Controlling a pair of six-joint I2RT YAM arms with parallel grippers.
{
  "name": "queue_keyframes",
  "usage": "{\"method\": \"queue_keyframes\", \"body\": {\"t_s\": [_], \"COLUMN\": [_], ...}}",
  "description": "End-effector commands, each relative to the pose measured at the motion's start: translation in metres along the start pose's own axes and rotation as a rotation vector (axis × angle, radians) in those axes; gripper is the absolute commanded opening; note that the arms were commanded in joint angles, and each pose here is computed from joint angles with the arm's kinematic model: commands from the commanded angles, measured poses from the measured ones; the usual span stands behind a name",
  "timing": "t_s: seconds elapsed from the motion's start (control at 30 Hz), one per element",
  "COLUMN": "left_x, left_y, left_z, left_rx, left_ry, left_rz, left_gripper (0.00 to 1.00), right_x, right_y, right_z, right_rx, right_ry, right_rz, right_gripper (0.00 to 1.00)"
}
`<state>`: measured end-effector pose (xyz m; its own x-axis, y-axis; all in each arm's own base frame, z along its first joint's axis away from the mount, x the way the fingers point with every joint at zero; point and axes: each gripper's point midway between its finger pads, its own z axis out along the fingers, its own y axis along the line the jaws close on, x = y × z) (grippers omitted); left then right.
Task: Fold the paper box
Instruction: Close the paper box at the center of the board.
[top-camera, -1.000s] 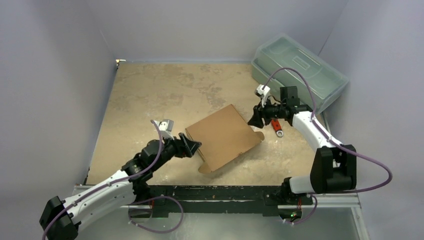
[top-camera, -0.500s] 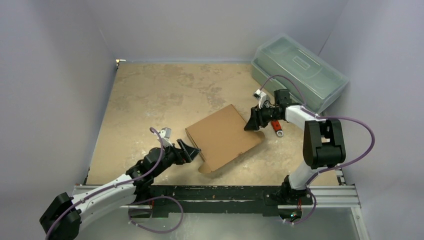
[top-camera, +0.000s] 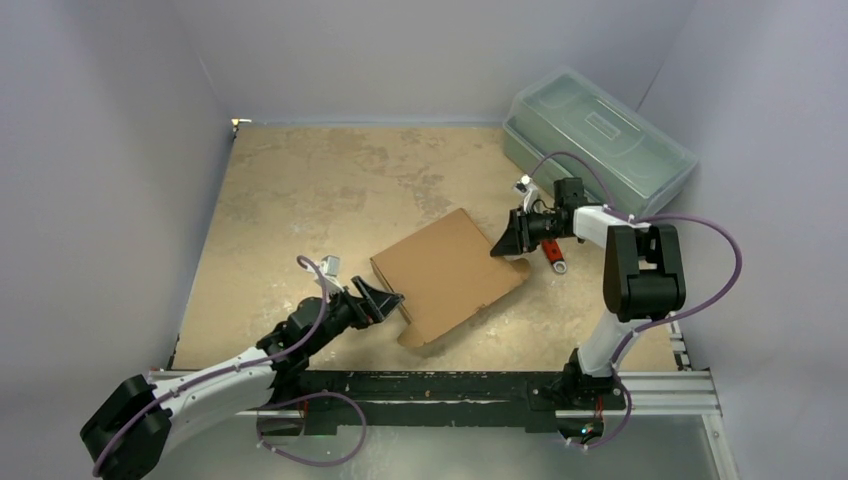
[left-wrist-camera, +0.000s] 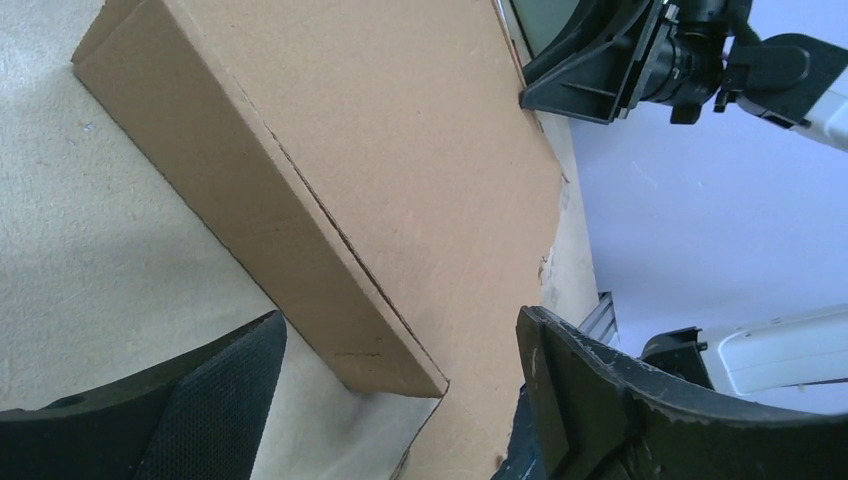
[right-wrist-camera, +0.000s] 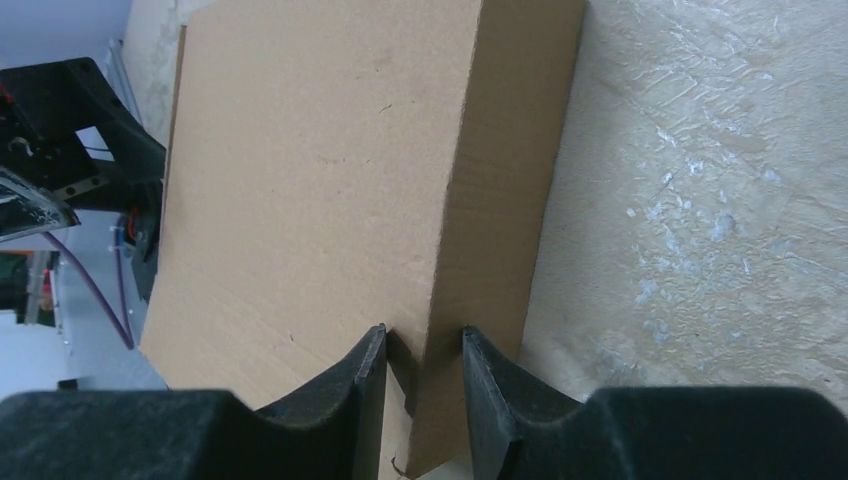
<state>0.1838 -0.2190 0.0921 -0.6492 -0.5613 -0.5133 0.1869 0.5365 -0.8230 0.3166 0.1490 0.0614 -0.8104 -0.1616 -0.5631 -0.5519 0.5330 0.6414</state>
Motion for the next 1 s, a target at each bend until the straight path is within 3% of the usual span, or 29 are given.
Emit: {"method": "queue_keyframes", "body": {"t_s": [0.0, 0.4, 0.97], "left_x": [0.001, 0.006, -0.005], "left_y": [0.01, 0.028, -0.003], "left_z": [-0.002, 0.018, 0.03], "left_rx": [-0.008, -0.204, -0.024], "left_ry": [-0.023, 0.028, -0.036], "left_rz": [-0.048, -0.068, -0.13], "left_gripper": [0.85, 0.87, 0.88], "right_x": [0.001, 0.011, 0.026], "right_y": [-0.007, -0.037, -0.058], "right_z": [-0.001, -0.007, -0.01], "right_rx": [-0.009, 0.068, 0.119], "right_ry": [0.005, -0.001, 0.032], "right_rz": [0.03, 0.131, 0.236], "right_gripper": [0.25, 0.12, 0.07]}}
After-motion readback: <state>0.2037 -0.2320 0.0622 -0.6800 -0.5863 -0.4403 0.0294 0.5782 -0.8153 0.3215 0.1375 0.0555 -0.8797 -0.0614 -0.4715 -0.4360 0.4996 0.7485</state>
